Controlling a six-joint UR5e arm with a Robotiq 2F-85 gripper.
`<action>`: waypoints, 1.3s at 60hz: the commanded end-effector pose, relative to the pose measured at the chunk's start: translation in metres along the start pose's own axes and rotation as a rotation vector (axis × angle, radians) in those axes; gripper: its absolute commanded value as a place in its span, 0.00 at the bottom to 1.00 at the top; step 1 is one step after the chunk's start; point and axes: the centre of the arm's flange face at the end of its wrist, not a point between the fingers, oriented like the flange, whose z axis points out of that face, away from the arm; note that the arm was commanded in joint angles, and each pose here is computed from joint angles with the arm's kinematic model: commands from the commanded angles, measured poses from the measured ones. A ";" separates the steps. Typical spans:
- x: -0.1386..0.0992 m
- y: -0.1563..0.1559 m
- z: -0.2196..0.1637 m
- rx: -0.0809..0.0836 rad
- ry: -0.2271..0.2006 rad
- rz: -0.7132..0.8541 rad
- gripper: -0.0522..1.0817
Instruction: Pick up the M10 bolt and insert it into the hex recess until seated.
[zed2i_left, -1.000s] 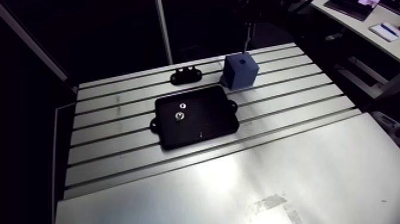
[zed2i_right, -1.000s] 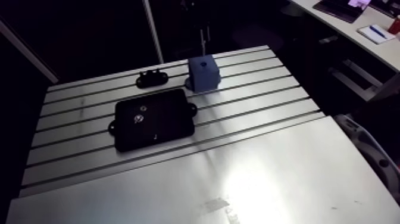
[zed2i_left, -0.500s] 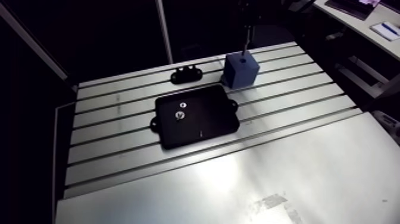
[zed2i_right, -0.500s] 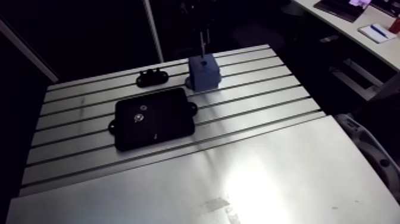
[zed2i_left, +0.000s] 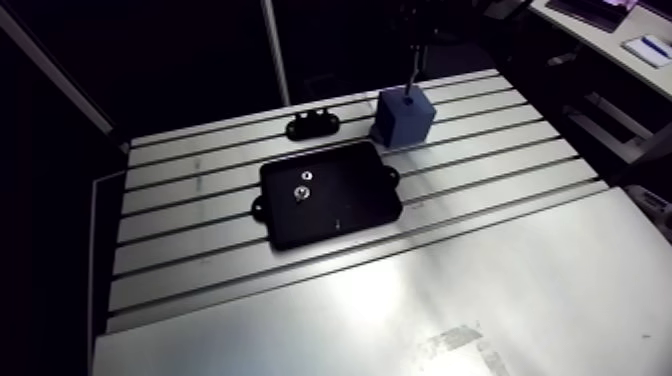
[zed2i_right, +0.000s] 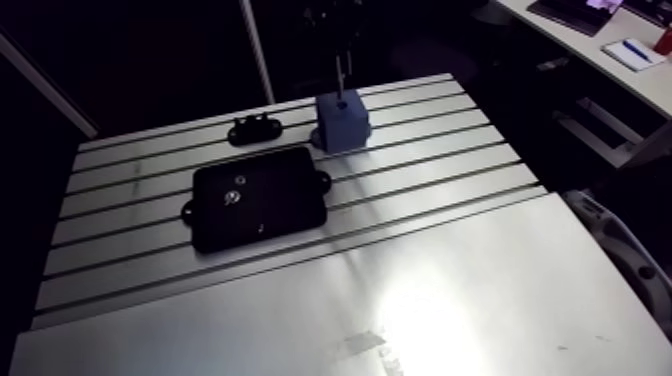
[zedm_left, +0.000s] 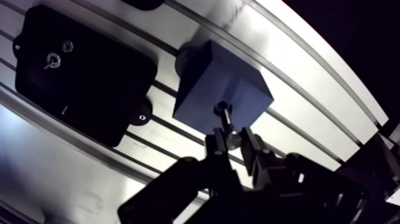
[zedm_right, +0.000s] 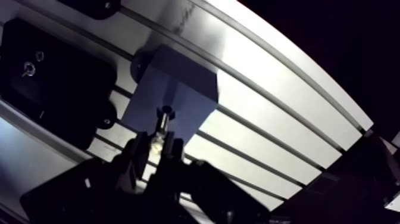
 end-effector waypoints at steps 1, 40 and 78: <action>-0.001 0.001 0.004 0.001 0.000 0.002 0.80; 0.002 0.002 0.011 0.004 -0.003 0.001 0.80; 0.002 0.001 0.016 0.010 -0.008 0.000 0.80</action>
